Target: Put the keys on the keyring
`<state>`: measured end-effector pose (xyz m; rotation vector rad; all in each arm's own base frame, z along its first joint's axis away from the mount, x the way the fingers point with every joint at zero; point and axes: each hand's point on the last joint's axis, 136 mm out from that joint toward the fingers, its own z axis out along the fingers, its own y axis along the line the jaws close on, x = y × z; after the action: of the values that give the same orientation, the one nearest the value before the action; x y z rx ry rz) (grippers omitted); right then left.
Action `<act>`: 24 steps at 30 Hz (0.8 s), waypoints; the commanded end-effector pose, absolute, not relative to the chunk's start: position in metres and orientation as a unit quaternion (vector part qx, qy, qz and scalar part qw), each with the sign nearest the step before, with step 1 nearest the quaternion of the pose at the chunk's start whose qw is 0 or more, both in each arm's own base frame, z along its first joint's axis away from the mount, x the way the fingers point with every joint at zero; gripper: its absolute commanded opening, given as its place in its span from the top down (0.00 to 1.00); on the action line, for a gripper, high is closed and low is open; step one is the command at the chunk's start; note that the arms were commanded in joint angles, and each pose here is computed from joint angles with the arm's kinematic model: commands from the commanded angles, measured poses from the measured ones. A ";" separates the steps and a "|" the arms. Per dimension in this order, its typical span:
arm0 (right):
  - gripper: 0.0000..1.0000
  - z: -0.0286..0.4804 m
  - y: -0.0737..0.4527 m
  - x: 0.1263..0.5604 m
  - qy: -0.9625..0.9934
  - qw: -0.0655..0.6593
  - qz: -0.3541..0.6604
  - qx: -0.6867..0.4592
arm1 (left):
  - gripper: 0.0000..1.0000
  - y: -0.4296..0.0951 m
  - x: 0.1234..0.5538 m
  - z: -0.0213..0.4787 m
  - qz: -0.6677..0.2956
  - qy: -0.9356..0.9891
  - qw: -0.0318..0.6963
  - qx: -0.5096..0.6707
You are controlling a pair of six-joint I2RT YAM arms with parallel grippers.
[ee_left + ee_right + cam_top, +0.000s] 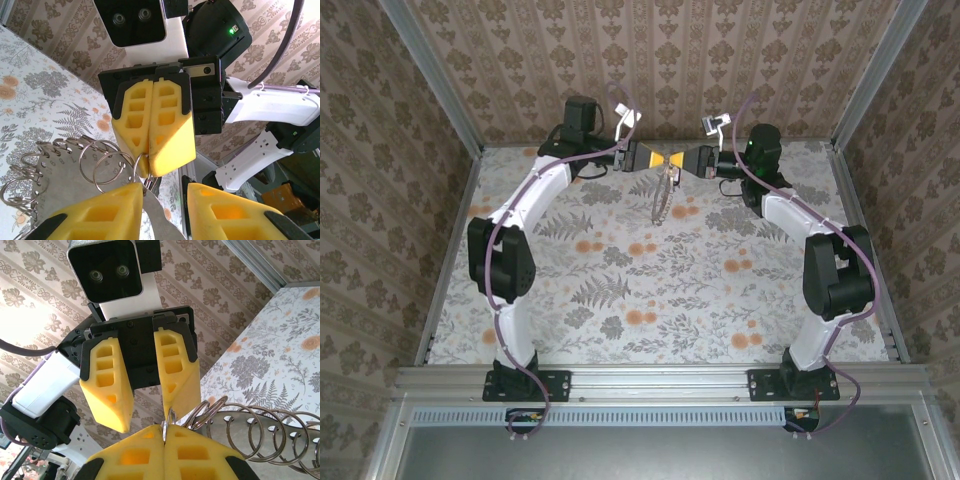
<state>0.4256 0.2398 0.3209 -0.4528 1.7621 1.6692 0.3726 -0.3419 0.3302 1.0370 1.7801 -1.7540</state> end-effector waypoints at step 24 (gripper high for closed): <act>1.00 0.345 0.236 0.413 0.656 0.369 0.628 -0.199 | 0.61 -0.341 0.380 0.340 -0.624 0.634 0.249 0.383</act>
<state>0.4222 0.2385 0.3220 -0.4644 1.7540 1.6521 0.3856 -0.3389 0.3311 1.0123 1.7672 -1.6864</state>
